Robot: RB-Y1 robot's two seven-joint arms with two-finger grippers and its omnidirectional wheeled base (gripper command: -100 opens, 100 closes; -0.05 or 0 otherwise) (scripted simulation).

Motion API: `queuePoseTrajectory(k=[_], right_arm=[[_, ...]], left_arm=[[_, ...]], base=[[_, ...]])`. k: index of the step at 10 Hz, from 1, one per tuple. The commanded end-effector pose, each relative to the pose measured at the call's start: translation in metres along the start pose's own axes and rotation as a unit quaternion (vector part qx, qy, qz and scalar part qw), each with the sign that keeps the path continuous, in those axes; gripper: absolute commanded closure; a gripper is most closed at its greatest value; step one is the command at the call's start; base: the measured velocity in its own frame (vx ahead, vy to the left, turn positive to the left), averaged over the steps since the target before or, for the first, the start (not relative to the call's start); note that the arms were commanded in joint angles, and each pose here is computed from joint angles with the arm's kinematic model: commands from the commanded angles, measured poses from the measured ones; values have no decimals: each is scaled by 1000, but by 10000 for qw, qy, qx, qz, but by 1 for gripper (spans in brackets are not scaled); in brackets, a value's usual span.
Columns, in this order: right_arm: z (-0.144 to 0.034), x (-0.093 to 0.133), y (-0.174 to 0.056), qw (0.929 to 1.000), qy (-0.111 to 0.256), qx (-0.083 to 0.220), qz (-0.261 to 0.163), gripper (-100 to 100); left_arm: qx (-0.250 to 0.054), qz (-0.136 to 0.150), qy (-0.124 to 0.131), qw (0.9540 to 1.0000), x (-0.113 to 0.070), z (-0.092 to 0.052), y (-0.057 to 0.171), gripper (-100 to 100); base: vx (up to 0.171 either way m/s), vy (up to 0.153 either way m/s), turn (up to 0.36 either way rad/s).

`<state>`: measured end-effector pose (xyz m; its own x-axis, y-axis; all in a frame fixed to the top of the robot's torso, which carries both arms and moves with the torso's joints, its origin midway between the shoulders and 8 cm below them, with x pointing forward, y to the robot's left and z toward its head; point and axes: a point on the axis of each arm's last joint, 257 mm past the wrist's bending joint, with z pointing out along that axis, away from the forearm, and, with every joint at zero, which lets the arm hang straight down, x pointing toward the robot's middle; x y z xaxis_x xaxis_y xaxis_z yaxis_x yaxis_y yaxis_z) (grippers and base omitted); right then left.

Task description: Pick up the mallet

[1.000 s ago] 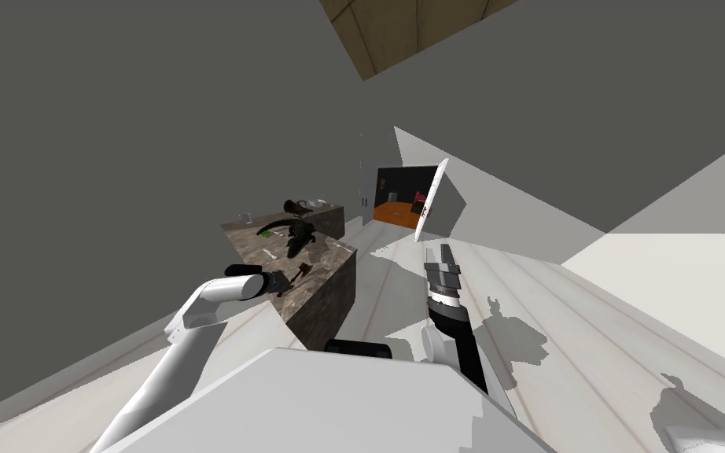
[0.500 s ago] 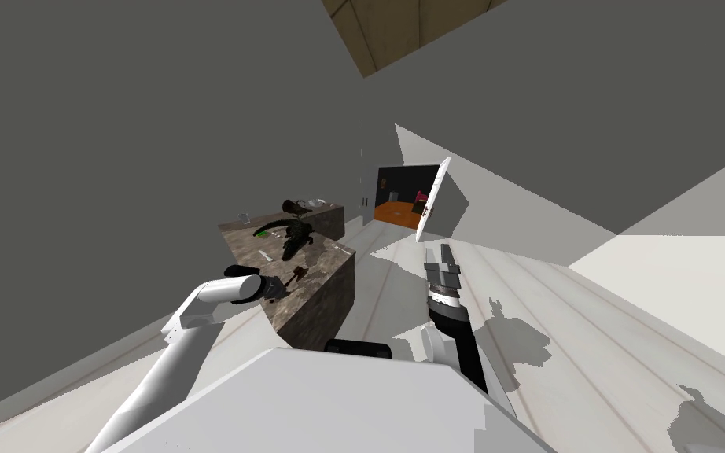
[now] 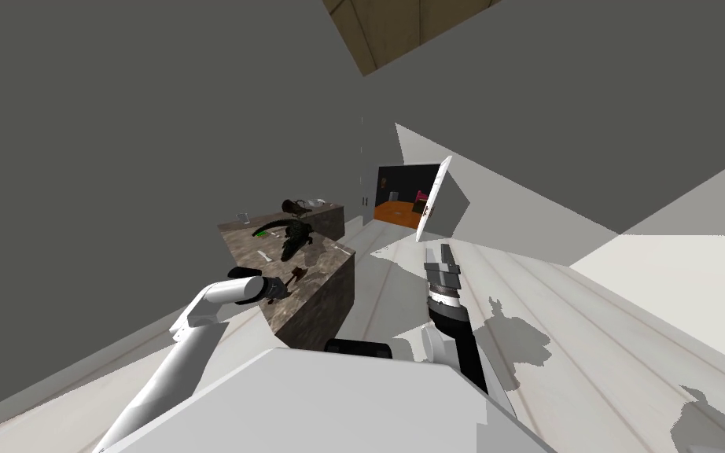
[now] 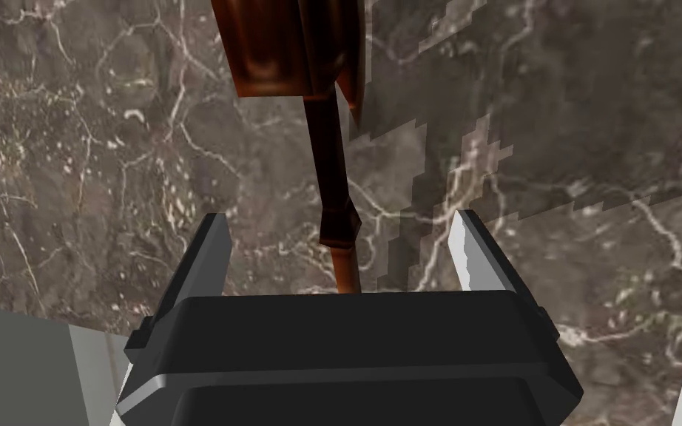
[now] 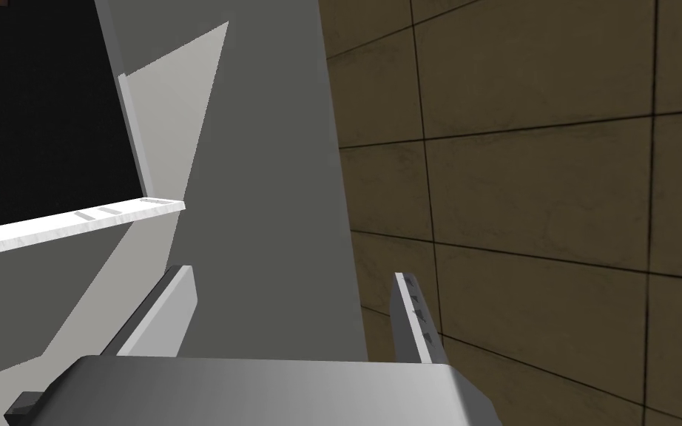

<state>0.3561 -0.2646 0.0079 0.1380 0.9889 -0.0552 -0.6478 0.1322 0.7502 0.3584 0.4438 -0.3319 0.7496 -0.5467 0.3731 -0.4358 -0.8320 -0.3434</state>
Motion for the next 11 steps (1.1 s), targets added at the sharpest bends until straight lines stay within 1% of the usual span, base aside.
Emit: queuePoseTrajectory(k=[1, 5, 6, 7, 9, 10, 11], right_arm=[[0, 0, 0, 10000, 0, 0, 0, 0], [0, 0, 0, 10000, 0, 0, 0, 0], [0, 0, 0, 10000, 0, 0, 0, 0], [0, 0, 0, 10000, 0, 0, 0, 0], [0, 0, 0, 10000, 0, 0, 0, 0], [0, 0, 0, 10000, 0, 0, 0, 0], [0, 0, 0, 10000, 0, 0, 0, 0]], left_arm=[[0, 0, 0, 10000, 0, 0, 0, 100], [4, -1, 2, 10000, 0, 0, 0, 100], [3, -1, 1, 10000, 0, 0, 0, 0], [-3, 1, -2, 10000, 2, -7, -1, 100], [-6, 4, -7, 10000, 3, -16, -1, 100], [1, 6, 1, 10000, 4, -12, -2, 100], [-3, 3, -4, 10000, 3, -13, -2, 0]], base=[[0, 0, 0], [0, 0, 0], [0, 0, 0], [0, 0, 0], [-9, 5, -5], [-6, 2, 3], [0, 0, 0]])
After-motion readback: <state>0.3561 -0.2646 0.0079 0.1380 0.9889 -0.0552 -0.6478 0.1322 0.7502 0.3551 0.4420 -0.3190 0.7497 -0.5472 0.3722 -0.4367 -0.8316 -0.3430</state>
